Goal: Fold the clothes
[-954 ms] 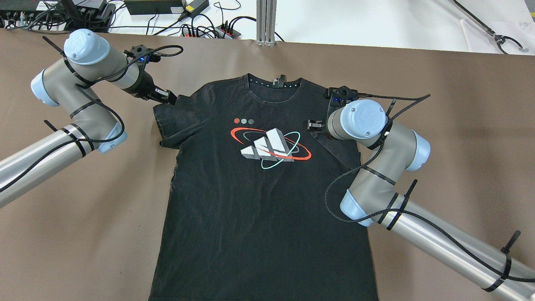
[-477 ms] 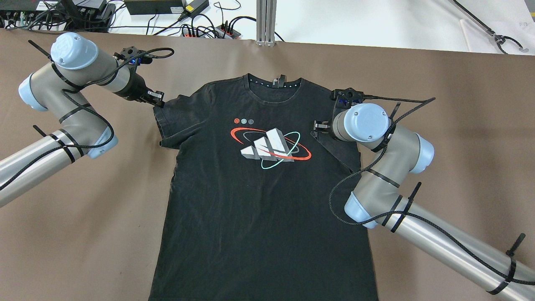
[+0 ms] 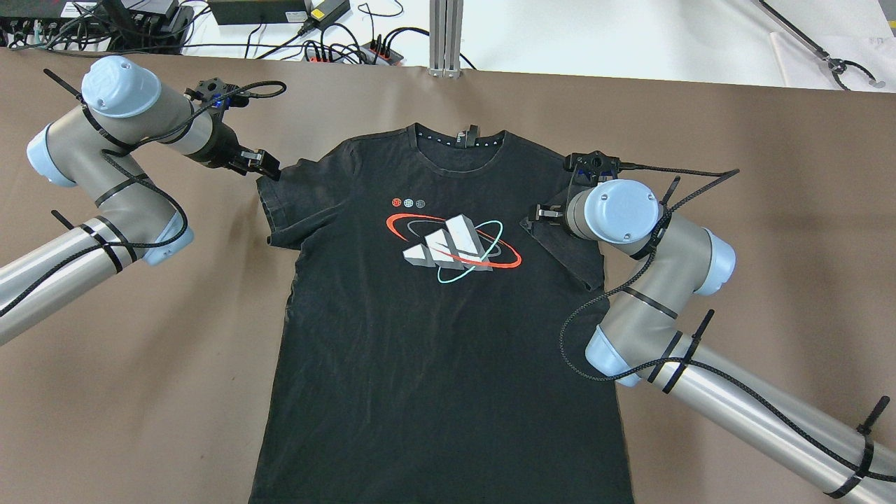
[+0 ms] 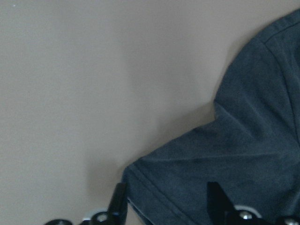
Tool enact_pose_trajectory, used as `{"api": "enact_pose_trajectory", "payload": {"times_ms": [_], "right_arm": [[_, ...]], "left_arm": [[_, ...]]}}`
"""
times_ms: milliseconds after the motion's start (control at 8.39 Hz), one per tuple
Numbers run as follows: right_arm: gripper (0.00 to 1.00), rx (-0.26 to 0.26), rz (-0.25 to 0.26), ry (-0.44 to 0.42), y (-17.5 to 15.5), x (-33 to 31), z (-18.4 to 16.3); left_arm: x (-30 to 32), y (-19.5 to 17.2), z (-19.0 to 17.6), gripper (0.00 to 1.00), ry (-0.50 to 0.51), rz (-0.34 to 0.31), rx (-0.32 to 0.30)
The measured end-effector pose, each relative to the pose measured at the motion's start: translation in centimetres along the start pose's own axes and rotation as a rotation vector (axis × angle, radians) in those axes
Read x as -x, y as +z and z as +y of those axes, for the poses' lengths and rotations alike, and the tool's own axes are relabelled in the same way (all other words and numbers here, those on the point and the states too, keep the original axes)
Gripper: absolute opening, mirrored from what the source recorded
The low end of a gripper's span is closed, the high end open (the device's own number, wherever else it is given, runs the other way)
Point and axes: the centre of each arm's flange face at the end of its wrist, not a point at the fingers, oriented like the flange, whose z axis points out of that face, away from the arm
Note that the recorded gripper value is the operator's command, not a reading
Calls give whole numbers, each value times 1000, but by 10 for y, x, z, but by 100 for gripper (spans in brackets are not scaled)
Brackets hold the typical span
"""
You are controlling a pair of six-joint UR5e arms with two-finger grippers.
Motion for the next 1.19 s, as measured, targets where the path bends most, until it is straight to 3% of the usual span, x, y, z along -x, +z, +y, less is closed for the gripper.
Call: {"api": "enact_pose_trajectory", "payload": {"times_ms": [238, 834, 1073, 1192], "right_arm": [[94, -1, -2, -1, -1, 1, 0], [94, -2, -4, -1, 0, 0, 1], [94, -2, -4, 0, 0, -1, 1], [94, -2, -4, 1, 0, -1, 1]], "left_arm": [[8, 11, 3, 55, -6, -21, 9], [11, 21, 0, 54, -15, -38, 17], [8, 26, -6, 40, -19, -43, 22], [7, 28, -9, 40, -20, -44, 22]]}}
